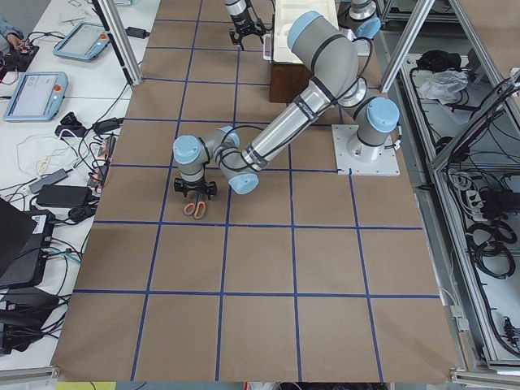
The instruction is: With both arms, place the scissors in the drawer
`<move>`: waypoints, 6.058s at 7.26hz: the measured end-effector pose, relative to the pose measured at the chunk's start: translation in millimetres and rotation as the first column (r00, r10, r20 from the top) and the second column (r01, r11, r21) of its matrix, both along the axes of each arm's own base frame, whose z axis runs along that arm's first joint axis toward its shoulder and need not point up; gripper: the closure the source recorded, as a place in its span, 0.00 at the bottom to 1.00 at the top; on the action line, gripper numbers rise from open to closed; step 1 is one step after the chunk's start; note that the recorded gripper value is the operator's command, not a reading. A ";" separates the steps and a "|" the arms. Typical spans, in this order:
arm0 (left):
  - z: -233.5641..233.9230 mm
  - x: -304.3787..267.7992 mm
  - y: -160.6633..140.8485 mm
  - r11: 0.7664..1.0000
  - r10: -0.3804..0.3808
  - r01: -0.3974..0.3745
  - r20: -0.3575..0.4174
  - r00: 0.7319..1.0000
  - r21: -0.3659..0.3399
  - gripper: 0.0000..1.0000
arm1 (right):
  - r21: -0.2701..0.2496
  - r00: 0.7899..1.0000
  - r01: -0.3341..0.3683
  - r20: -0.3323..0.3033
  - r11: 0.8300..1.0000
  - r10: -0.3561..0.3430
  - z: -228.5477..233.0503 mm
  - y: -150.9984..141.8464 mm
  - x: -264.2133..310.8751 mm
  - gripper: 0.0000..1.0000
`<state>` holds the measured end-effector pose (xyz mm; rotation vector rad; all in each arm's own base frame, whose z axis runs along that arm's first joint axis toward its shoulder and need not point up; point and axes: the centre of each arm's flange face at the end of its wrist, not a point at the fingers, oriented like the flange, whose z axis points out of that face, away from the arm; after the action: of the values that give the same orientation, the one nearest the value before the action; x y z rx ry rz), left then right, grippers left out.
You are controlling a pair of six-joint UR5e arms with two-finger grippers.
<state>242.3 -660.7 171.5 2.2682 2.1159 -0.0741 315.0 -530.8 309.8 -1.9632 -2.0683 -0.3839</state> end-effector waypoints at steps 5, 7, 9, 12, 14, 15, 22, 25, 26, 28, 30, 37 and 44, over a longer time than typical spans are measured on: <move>-4.3 -0.6 -0.8 1.000 -0.017 0.017 -0.002 1.000 0.000 0.44 | 0.060 1.000 0.001 -0.018 0.998 0.000 -19.3 2.5 -0.7 0.00; -5.3 -0.8 -1.0 1.000 -0.021 0.021 -0.002 1.000 0.001 0.60 | 0.068 1.000 0.002 -0.019 0.998 0.000 -23.8 1.9 -0.4 0.00; -3.7 -1.2 -1.5 1.000 -0.023 0.023 0.000 1.000 -0.002 0.67 | 0.078 1.000 0.002 -0.022 0.997 0.000 -29.6 1.2 -0.1 0.00; 7.0 -4.4 -2.6 1.000 -0.023 0.023 0.008 1.000 -0.015 0.73 | 0.099 1.000 0.002 -0.025 0.995 0.000 -39.6 4.5 -1.0 0.00; 13.9 -7.6 -2.8 1.000 -0.019 0.020 0.010 1.000 -0.019 0.76 | 0.112 1.000 0.003 -0.029 0.994 0.000 -45.7 8.1 -2.0 0.00; 18.8 -12.3 -3.8 0.999 -0.024 0.024 0.013 1.000 -0.021 0.81 | 0.116 1.000 0.004 -0.026 0.993 -0.001 -47.1 8.8 -1.8 0.00; 103.6 -75.0 2.6 0.998 -0.061 0.061 0.020 0.998 -0.009 0.91 | 0.031 0.999 -0.028 0.026 0.999 0.027 -49.0 -7.4 4.3 0.00; 160.7 -134.1 19.1 0.996 -0.086 0.086 0.001 0.996 0.034 0.99 | -0.033 0.996 -0.071 0.047 0.997 0.072 -44.1 -18.5 3.9 0.00; 186.2 -161.9 28.6 0.994 -0.099 0.098 0.011 0.995 0.043 1.00 | -0.051 0.995 -0.084 0.055 0.995 0.087 -43.5 -21.9 3.7 0.00; 237.4 -223.2 53.3 0.992 -0.118 0.116 0.045 0.992 0.043 1.00 | -0.080 0.992 -0.106 0.059 0.991 0.111 -39.2 -30.7 3.9 0.00; 275.8 -285.9 82.1 0.997 -0.078 0.076 0.050 0.996 0.033 1.00 | -0.095 0.989 -0.132 0.055 0.987 0.138 -40.0 -42.5 4.4 0.00; 292.6 -376.6 119.2 0.996 -0.072 0.073 -0.019 0.997 0.050 1.00 | -0.144 0.977 -0.192 0.062 0.971 0.202 -37.2 -86.4 -6.4 0.00; 290.3 -372.0 118.5 0.998 -0.024 0.025 -0.020 1.000 0.058 1.00 | -0.203 0.960 -0.253 0.072 0.946 0.272 -37.6 -118.9 -7.2 0.00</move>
<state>-129.7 -542.2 461.9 2.3346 2.1275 -0.0361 307.8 -649.7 272.1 -1.7621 -2.4748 -0.2365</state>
